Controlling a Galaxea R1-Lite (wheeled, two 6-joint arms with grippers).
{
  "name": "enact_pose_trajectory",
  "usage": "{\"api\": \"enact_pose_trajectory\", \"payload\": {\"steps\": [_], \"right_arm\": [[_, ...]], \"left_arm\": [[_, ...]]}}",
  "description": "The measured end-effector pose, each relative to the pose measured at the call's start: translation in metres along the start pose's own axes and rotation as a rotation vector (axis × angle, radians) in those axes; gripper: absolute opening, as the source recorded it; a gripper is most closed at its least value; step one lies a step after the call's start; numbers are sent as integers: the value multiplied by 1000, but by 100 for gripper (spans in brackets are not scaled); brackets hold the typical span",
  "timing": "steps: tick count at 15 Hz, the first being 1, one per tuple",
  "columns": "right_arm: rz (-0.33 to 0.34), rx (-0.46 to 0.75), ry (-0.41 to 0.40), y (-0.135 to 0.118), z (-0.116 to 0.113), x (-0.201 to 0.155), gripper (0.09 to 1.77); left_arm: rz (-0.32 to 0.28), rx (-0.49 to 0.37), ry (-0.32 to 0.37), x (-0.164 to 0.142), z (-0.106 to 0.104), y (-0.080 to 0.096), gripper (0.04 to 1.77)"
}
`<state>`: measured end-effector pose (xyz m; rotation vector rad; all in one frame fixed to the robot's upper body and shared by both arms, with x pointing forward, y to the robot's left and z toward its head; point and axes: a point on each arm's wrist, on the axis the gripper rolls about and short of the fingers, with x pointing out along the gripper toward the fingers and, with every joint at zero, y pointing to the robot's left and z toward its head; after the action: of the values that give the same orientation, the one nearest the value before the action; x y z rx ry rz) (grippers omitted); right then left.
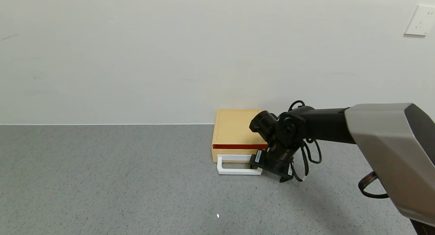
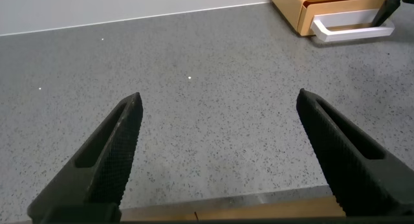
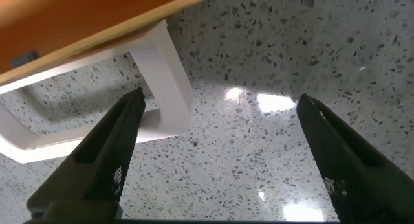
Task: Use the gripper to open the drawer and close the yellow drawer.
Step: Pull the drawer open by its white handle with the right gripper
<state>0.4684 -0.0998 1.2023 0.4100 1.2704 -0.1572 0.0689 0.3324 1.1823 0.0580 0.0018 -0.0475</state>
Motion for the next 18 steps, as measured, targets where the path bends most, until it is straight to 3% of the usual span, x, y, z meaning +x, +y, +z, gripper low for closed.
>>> {"api": "enact_pose_trajectory", "payload": {"steps": [18], "right_arm": [[-64,-68,112,-14,-42,-10,171]], "left_arm": [[0,0,0,0,0,0,172]]}}
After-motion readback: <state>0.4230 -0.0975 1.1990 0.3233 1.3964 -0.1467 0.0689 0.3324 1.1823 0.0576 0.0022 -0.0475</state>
